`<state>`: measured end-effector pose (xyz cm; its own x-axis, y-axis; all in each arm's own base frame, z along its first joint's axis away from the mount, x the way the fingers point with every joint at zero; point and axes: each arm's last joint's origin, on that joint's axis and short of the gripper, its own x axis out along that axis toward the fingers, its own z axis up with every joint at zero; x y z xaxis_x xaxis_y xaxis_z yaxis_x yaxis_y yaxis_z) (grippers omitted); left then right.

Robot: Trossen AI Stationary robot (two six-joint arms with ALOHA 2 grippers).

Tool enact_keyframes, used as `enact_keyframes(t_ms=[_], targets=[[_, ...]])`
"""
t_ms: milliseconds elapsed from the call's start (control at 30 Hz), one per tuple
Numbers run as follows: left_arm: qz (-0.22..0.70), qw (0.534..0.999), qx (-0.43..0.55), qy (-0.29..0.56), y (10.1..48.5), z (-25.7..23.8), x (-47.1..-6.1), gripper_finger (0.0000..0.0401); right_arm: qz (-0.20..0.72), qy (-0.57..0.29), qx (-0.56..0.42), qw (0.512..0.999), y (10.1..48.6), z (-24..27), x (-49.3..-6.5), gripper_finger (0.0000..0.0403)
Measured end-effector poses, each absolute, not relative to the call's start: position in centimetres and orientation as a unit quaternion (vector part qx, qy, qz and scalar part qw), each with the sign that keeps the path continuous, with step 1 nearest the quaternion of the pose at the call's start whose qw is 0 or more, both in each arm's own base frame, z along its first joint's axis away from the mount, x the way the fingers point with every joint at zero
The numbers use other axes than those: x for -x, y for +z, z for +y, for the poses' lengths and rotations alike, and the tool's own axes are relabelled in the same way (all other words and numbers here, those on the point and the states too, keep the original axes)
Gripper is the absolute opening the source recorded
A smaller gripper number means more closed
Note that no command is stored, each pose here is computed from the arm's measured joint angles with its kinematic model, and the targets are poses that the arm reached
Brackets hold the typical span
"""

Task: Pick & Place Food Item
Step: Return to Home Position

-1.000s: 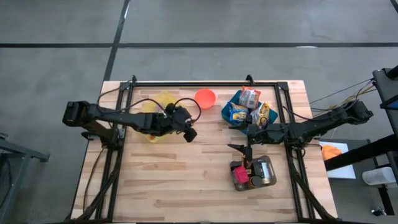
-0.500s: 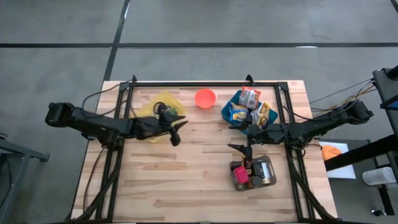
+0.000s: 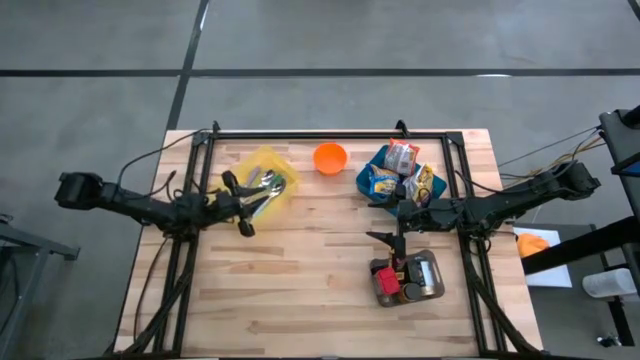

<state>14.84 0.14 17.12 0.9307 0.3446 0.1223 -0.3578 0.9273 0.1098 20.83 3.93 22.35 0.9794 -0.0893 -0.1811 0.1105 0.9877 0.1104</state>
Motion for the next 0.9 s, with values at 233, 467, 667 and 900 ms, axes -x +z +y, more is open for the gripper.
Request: enact_keyframes(t_ms=[233, 467, 667, 900], targets=[[-0.048, 0.98, -0.086, 0.175, 17.4, 0.1, -14.2, 0.0111, 0.089, -0.05, -0.06, 0.993, 22.3, 3.9, -20.8, 0.0381], [-0.051, 0.976, -0.119, 0.173, 17.9, -0.4, -13.2, 0.0111, 0.089, -0.05, -0.06, 0.993, 22.3, 3.9, -20.8, 0.0381], [-0.047, 0.973, -0.145, 0.171, 18.2, -1.3, -11.8, 0.0111, 0.089, -0.051, -0.06, 0.993, 22.3, 3.9, -20.8, 0.0381], [-0.071, 0.976, -0.166, 0.125, 18.7, -2.5, -10.2, 0.0111, 0.089, -0.05, -0.06, 0.993, 22.3, 3.9, -20.8, 0.0381]])
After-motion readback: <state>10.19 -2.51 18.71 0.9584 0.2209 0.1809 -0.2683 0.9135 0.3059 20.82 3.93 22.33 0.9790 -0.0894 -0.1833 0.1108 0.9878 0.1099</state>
